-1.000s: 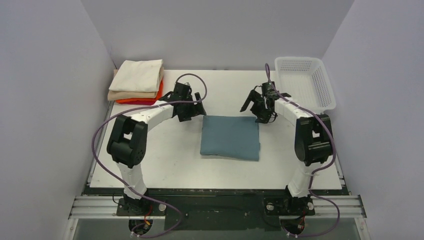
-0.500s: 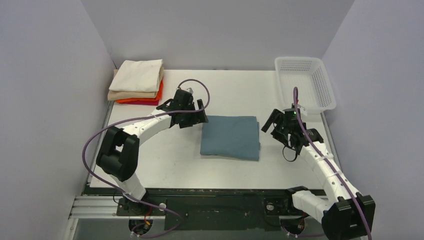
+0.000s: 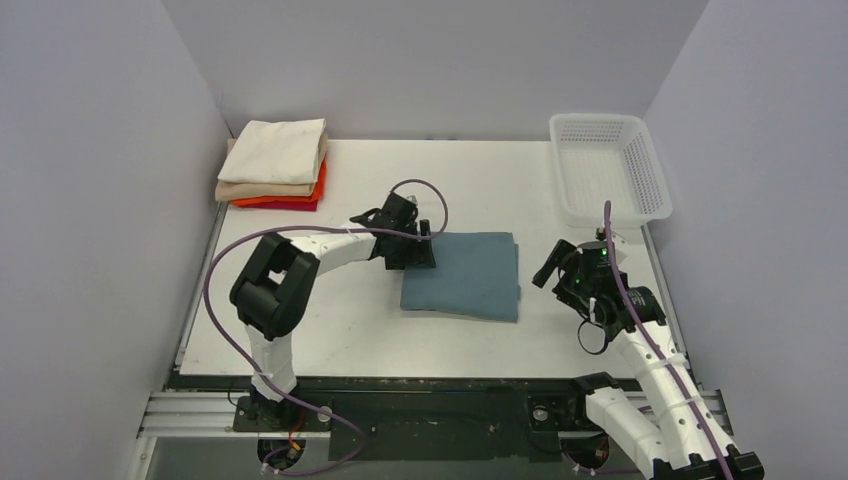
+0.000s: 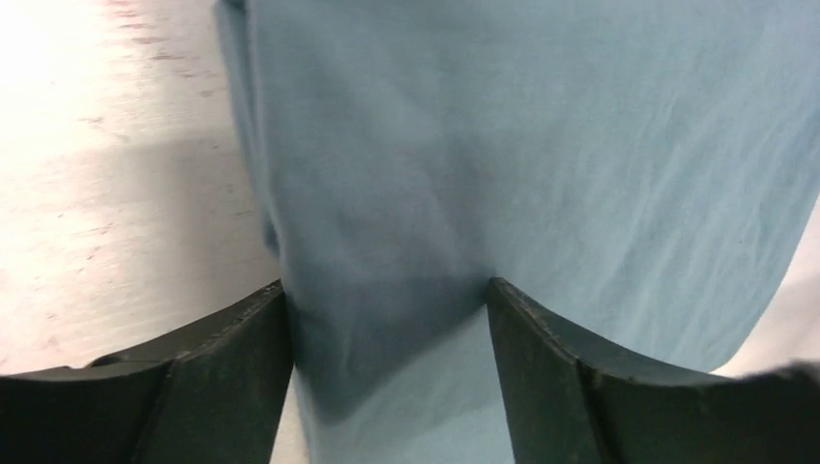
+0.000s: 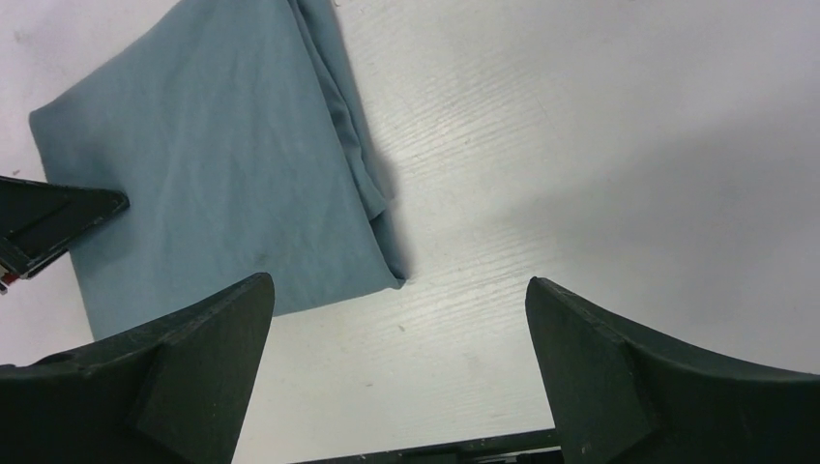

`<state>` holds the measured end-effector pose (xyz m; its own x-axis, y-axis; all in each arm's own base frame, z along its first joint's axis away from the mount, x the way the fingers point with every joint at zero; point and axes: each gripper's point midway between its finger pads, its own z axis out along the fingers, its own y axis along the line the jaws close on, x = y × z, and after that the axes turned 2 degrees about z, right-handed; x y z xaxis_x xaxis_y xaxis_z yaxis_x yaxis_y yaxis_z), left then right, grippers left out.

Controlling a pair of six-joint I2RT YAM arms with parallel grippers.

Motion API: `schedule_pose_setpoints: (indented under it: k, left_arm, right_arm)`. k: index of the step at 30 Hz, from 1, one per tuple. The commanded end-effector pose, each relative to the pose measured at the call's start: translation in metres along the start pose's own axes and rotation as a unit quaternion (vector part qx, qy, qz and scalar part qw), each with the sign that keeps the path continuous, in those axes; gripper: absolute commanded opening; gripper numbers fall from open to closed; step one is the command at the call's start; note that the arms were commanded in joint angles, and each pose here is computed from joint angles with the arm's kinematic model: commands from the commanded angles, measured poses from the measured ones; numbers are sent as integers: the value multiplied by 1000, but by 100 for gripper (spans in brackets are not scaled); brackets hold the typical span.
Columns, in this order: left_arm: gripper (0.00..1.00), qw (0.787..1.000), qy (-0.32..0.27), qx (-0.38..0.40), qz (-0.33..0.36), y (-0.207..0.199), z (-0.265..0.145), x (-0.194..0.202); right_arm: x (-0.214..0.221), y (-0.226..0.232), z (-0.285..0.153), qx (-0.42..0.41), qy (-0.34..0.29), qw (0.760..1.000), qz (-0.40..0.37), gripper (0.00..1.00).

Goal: Fold and stack the t-shirts
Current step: Put the neatly folded tshirt into the corner of the board with the left arm

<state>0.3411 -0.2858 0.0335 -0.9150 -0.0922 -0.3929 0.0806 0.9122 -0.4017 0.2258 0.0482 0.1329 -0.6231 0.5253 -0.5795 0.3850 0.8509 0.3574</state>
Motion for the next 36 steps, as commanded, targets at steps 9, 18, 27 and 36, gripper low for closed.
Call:
schedule_pose_setpoints:
  k: [9, 18, 27, 36]
  left_arm:
    - [37, 990, 38, -123, 49, 8, 43, 63]
    - [0, 944, -80, -286, 142, 25, 10, -15]
    - [0, 862, -235, -367, 259, 46, -81, -164]
    - [0, 804, -314, -406, 301, 114, -186, -287]
  right_arm:
    - [10, -33, 4, 66, 6, 997, -31, 99]
    - [1, -47, 7, 96, -5, 993, -72, 99]
    - [-12, -47, 12, 105, -17, 989, -107, 99]
    - [-12, -45, 21, 110, -1, 987, -118, 98]
